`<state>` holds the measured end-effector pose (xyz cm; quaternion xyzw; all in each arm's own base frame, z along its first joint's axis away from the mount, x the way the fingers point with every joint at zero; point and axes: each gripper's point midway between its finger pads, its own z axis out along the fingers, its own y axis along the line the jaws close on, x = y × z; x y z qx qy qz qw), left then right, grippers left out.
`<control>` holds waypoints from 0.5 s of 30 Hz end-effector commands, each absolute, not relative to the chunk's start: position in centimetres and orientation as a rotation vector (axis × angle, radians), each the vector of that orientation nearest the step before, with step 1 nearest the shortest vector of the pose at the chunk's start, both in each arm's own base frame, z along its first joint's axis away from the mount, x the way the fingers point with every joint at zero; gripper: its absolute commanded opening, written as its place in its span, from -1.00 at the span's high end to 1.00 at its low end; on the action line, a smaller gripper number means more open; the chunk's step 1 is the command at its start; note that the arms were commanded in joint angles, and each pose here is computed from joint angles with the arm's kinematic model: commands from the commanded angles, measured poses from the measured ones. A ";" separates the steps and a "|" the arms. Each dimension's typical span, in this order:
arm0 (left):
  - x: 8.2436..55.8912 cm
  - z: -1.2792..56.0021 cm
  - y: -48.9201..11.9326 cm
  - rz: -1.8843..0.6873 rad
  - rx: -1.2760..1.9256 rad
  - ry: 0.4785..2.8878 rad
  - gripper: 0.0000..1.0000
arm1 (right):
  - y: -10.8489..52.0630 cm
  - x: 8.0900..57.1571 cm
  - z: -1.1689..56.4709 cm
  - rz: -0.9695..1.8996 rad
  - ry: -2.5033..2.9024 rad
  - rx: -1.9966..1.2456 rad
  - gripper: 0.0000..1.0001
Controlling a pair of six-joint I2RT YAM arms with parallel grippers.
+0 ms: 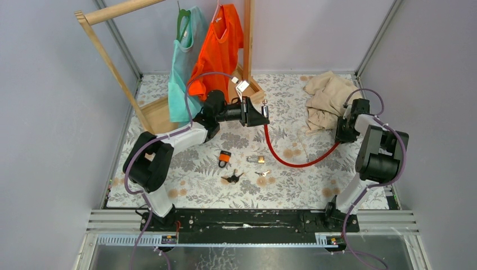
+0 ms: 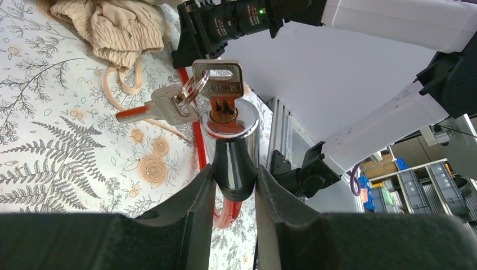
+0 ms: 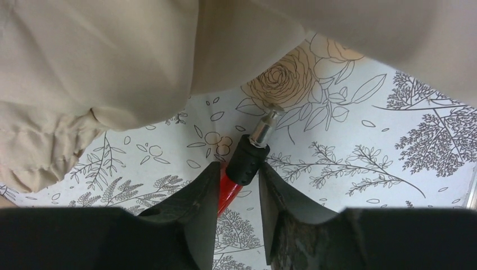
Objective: Lock with the key
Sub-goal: Lock the lock.
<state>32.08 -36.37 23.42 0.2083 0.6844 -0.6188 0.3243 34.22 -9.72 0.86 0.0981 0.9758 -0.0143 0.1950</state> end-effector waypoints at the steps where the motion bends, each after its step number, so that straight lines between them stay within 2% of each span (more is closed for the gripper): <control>1: 31.6 24.9 -36.3 -1.597 0.589 1.731 1.00 | -10.0 34.4 -0.5 -0.046 2.746 0.269 0.33; 6: 31.9 24.3 -36.3 -1.576 0.576 1.750 1.00 | -10.0 34.8 0.6 -0.054 2.696 0.251 0.50; 12: 32.5 23.0 -36.5 -1.507 0.621 1.783 1.00 | -8.6 35.5 4.2 0.018 2.553 0.149 0.97; 15: 32.5 22.4 -36.7 -1.462 0.664 1.798 1.00 | -6.8 35.6 6.5 0.111 2.451 0.070 1.00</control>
